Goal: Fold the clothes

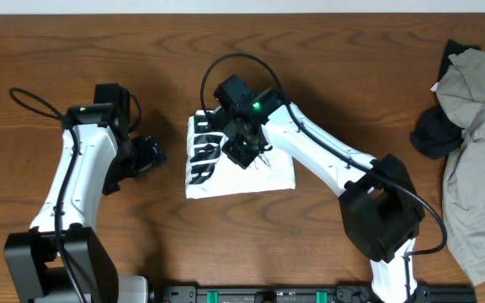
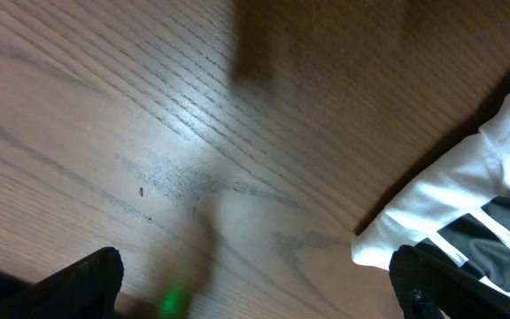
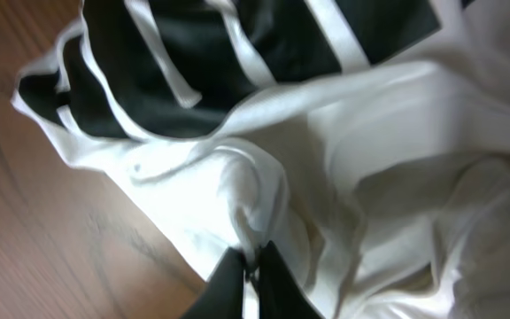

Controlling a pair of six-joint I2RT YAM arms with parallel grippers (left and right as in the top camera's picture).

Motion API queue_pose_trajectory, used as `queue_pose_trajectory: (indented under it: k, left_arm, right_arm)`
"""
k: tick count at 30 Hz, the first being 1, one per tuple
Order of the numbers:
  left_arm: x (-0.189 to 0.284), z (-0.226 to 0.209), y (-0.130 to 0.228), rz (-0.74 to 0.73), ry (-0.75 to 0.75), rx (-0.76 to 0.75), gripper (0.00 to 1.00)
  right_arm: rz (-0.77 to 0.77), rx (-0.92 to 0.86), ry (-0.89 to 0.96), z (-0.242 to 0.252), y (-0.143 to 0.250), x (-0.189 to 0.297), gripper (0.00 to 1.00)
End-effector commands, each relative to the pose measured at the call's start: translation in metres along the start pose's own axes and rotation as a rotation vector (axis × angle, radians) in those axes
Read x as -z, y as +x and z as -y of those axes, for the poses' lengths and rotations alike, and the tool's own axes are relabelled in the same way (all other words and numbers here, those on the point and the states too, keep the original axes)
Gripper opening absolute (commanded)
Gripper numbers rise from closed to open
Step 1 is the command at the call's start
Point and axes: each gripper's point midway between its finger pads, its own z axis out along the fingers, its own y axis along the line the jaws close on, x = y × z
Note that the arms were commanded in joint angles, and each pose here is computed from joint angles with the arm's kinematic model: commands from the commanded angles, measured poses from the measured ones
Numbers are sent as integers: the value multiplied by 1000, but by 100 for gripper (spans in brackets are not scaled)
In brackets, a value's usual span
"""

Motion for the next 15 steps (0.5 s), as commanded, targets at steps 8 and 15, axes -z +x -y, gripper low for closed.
queue_pose_trajectory:
  k: [8, 15]
  left_arm:
    - [0, -3, -1, 6, -12, 16, 98]
    - [0, -3, -1, 7, -12, 16, 98]
  right_arm:
    - [-77, -11, 62, 12, 17, 1, 1]
    - [-165, -113, 131, 21, 33, 24, 1]
